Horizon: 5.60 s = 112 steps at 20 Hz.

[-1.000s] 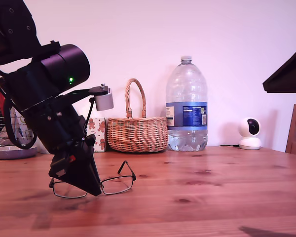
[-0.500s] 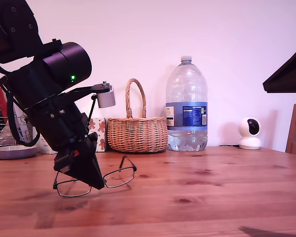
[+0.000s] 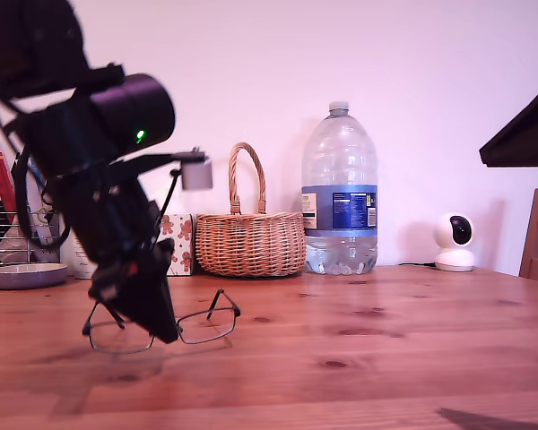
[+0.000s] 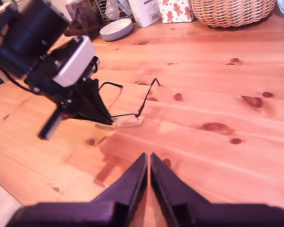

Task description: Pick up the glasses and close them, then place them back on the table

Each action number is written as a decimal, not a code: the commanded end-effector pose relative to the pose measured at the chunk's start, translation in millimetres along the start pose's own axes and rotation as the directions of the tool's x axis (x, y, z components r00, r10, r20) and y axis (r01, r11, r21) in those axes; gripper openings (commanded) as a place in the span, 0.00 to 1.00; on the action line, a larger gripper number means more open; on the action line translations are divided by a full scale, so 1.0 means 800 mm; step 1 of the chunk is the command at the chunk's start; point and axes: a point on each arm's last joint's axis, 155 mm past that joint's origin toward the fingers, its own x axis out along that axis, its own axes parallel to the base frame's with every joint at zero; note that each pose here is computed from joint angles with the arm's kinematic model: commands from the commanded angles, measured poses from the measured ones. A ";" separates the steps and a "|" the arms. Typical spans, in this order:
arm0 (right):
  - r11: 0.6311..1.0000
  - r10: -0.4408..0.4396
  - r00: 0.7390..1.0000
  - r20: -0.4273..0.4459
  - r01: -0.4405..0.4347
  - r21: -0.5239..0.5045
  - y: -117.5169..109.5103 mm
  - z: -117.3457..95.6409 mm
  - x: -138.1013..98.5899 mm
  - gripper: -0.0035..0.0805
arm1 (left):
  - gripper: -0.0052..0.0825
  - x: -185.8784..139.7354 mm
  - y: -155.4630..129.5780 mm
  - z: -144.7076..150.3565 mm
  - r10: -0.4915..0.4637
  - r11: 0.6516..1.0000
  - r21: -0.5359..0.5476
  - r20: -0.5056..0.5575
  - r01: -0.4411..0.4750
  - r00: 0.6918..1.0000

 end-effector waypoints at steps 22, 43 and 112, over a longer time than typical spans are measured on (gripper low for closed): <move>0.962 0.085 0.986 0.145 -0.043 -0.269 0.030 0.048 0.009 0.50 | 0.03 -0.258 -0.066 0.163 -0.561 0.427 -0.034 0.774 0.904 0.294; 0.879 0.051 0.997 -0.056 -0.071 -0.472 0.023 0.053 0.139 0.65 | 0.03 -0.218 -0.085 0.176 -0.605 0.133 -0.012 0.791 0.991 0.090; 0.814 -0.246 0.929 -0.277 0.043 -0.579 0.024 -0.033 0.177 0.62 | 0.03 -0.220 -0.077 0.181 -0.610 -0.081 -0.174 0.787 0.981 0.089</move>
